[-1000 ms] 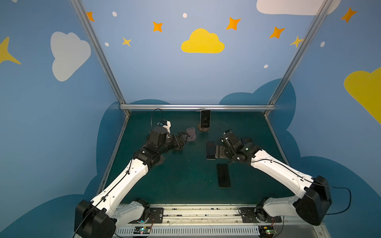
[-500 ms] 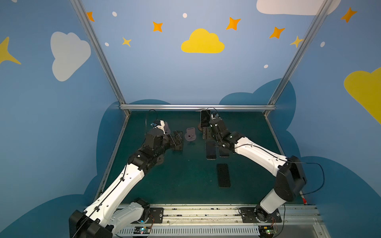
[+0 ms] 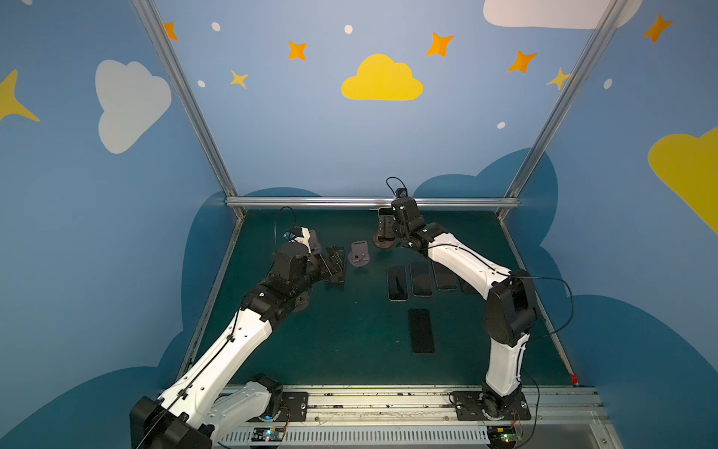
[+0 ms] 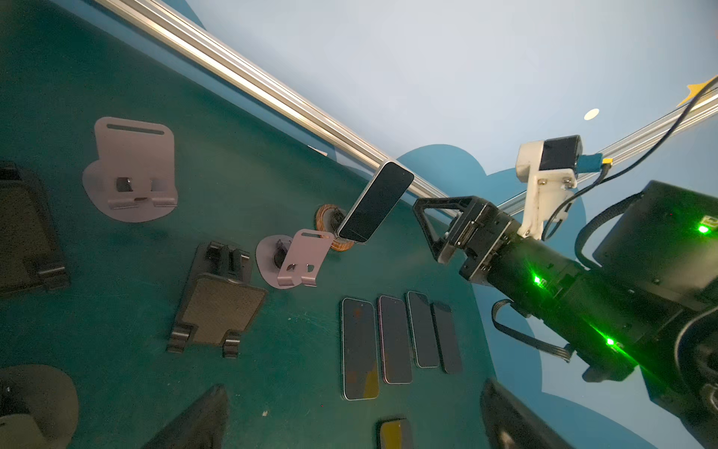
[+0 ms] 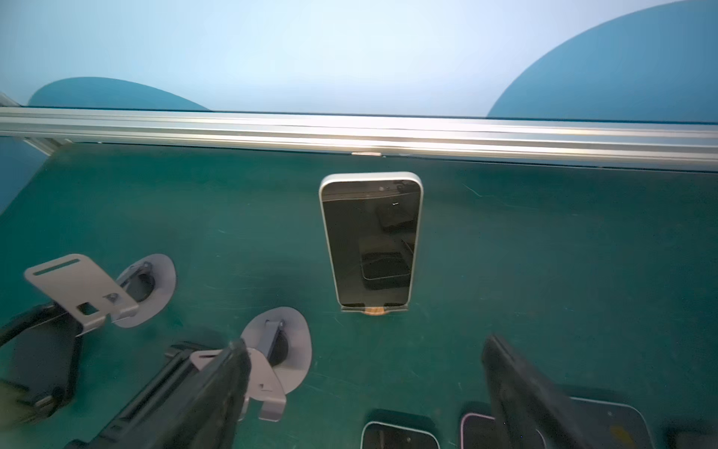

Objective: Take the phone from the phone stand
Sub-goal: 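Raise the right gripper and reach to the phone on the wooden-base stand, then close the right gripper on the upright phone's top edge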

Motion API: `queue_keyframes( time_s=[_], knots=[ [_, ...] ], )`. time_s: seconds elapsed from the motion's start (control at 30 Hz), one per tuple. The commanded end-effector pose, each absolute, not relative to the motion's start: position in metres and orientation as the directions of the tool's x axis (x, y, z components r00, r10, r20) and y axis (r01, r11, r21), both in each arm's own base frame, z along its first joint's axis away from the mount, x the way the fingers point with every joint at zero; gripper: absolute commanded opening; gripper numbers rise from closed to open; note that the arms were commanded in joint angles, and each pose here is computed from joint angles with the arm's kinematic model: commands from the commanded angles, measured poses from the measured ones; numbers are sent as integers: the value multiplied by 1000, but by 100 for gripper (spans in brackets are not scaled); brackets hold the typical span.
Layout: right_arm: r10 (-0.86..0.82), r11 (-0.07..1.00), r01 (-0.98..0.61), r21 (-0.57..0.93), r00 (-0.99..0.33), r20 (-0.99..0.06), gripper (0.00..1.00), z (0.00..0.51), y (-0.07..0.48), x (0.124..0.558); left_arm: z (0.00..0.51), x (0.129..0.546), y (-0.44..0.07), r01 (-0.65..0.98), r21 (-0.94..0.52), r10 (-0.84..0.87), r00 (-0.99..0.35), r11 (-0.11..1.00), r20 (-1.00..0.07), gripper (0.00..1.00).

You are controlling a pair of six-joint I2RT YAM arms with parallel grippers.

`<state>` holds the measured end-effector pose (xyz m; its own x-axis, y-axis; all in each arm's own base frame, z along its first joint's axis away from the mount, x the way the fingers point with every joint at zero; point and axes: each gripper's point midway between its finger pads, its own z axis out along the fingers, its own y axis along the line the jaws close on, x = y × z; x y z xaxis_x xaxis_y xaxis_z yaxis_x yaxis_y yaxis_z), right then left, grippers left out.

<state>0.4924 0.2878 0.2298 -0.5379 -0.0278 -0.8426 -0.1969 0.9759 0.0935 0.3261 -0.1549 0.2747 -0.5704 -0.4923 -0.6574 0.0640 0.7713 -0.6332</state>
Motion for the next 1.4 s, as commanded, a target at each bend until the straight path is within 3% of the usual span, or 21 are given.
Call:
queue_keyframes(
  time_s=[0.0,0.57,1.37],
  knots=[
    [-34,969,-223,106,-545,-838,94,233,292,499,273,324,-149,49,-630,-501,-561,775,-659,100],
    [-32,964,-237,121,-555,-831,94,239,295,510,272,330,-134,13,-646,-547,-519,763,-656,100],
    [-58,972,-217,87,-583,-810,94,213,299,562,272,330,-143,36,-668,-543,-550,743,-635,100]
  ],
)
